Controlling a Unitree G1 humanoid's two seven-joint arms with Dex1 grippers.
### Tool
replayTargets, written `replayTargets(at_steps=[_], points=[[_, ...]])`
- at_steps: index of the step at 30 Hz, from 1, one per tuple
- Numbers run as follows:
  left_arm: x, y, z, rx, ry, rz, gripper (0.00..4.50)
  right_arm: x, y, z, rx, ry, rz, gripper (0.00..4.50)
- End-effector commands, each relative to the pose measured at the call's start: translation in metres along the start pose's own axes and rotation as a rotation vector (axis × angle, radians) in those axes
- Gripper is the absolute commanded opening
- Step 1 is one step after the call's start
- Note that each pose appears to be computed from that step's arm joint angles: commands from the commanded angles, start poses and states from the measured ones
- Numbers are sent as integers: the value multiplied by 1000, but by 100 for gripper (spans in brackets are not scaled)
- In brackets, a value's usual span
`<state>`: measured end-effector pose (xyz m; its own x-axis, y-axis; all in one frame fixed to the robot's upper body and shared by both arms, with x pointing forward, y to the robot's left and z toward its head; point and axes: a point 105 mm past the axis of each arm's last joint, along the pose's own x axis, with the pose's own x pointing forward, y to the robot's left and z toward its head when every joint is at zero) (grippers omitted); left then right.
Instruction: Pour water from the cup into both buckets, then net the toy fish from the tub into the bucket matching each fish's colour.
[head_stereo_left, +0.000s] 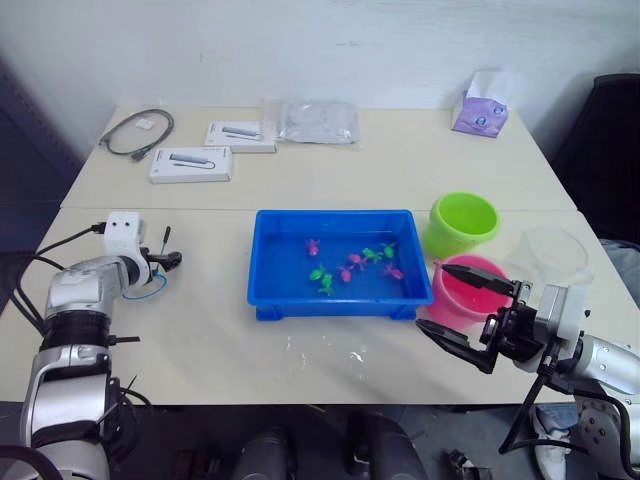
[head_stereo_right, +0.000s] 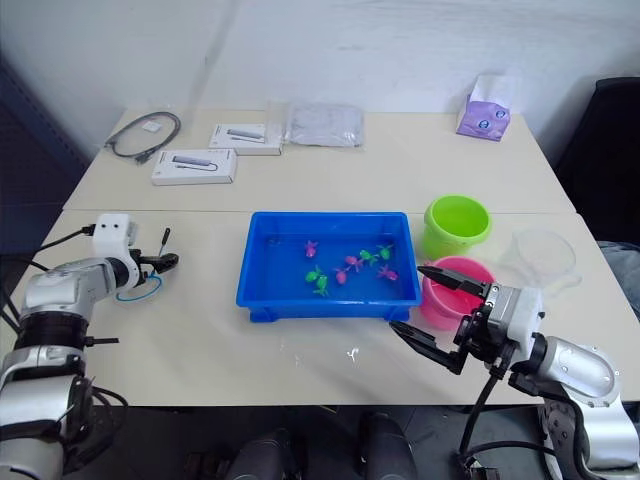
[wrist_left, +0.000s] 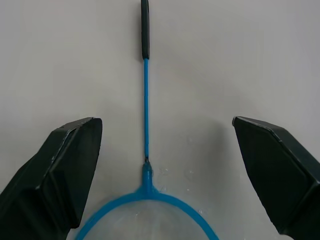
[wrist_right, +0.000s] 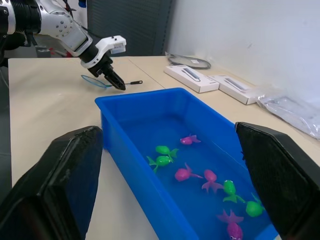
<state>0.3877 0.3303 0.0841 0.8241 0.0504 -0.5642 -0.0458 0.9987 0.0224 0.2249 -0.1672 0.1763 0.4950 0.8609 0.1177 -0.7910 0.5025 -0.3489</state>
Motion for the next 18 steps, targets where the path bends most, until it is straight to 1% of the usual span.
replayTargets(at_steps=[1,3,4,5,6,8,9,10,11,14,15,16,18], points=[[3,14,-15,8,55,49,424,4,3,13,-42,-19,8,449],[4,19,-21,18,75,64,362,4,3,14,-44,-18,1,450],[5,19,-24,16,79,58,322,4,3,15,-44,-18,-3,450],[6,18,-26,12,85,50,271,4,3,15,-43,-17,-5,450],[6,17,-29,19,92,39,233,4,3,16,-43,-16,-7,450],[7,16,-30,17,90,25,141,4,3,17,-42,-13,-8,450],[7,16,-29,18,86,21,99,4,3,17,-42,-12,-8,450],[6,19,-26,13,73,26,46,4,2,17,-42,-11,-9,450],[4,21,-22,3,54,25,8,5,2,18,-43,-11,-9,450],[-4,21,8,21,-97,-32,3,6,0,21,-46,-20,-13,450],[-13,18,29,36,-198,-95,3,7,-1,23,-46,-26,-10,450],[-26,13,49,102,-299,-172,3,9,0,27,-48,-30,10,450],[-55,-7,73,273,-439,-379,3,16,-1,34,4,-12,30,450]])
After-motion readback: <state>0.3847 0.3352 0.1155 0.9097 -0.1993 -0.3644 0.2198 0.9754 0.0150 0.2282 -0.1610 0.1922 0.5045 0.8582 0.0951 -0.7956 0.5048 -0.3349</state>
